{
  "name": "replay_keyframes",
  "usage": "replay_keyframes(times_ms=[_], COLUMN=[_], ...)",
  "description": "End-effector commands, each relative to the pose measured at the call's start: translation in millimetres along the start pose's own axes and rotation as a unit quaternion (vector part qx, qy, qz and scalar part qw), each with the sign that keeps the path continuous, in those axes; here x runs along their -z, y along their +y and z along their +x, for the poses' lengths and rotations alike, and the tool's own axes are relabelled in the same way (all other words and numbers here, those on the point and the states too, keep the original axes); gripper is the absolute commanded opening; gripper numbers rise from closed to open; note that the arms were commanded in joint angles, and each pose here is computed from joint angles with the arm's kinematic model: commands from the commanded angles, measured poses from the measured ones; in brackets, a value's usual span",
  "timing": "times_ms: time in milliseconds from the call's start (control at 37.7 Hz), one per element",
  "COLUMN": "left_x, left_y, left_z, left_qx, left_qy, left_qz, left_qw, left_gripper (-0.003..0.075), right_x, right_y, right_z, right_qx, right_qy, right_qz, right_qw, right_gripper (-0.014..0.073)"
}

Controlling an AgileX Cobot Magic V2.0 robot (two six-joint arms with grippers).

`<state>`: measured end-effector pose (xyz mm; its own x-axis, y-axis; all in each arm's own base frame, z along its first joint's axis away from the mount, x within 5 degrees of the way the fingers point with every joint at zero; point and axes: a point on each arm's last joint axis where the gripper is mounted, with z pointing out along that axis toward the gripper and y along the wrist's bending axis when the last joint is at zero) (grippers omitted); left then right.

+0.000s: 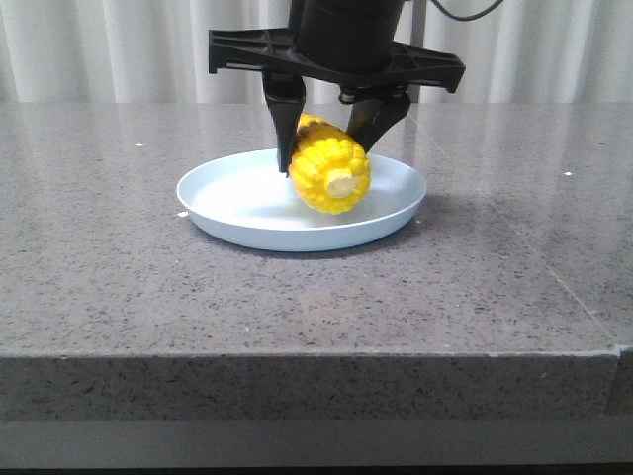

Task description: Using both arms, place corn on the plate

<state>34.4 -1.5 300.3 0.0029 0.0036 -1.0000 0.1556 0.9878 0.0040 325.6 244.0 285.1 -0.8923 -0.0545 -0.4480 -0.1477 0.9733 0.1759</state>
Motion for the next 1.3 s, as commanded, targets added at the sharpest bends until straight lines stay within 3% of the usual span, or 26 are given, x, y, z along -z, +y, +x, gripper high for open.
replay_keyframes(times_ms=[0, 159, 425, 504, 743, 903, 1274], left_x=[1.4, 1.4, 1.4, 1.4, 1.4, 1.4, 1.4], left_y=[-0.9, -0.9, -0.9, -0.9, -0.9, -0.9, -0.9], left_z=[-15.1, -15.1, -15.1, -15.1, -15.1, -15.1, -15.1], left_qx=[-0.001, -0.001, -0.001, -0.001, -0.001, -0.001, -0.001], left_qy=[-0.047, -0.047, -0.047, -0.047, -0.047, -0.047, -0.047], left_qz=[0.005, 0.005, 0.005, 0.005, 0.005, 0.005, 0.005], left_qw=[0.999, 0.999, 0.999, 0.999, 0.999, 0.999, 0.999], left_gripper=[-0.0020, -0.0020, -0.0020, -0.0020, -0.0020, -0.0020, -0.0020], right_x=[30.7, 41.1, 87.8, 105.7, 131.9, 137.1, 171.5], right_y=[2.7, 2.5, -8.1, -8.8, -11.2, -30.4, -108.5], right_z=[-14.2, -15.1, -24.0, -28.2, -37.7, -42.3, -44.4], right_qx=[-0.001, -0.003, -0.003, -0.007, -0.001, -0.007, -0.056], right_qy=[-0.057, -0.066, -0.123, -0.135, -0.167, -0.162, -0.136], right_qz=[-0.026, -0.033, -0.039, -0.043, -0.028, 0.023, 0.075], right_qw=[0.998, 0.997, 0.992, 0.990, 0.986, 0.986, 0.986], right_gripper=[0.0506, 0.0615, 0.0603, 0.0522, 0.0081, -0.0063, -0.0063])
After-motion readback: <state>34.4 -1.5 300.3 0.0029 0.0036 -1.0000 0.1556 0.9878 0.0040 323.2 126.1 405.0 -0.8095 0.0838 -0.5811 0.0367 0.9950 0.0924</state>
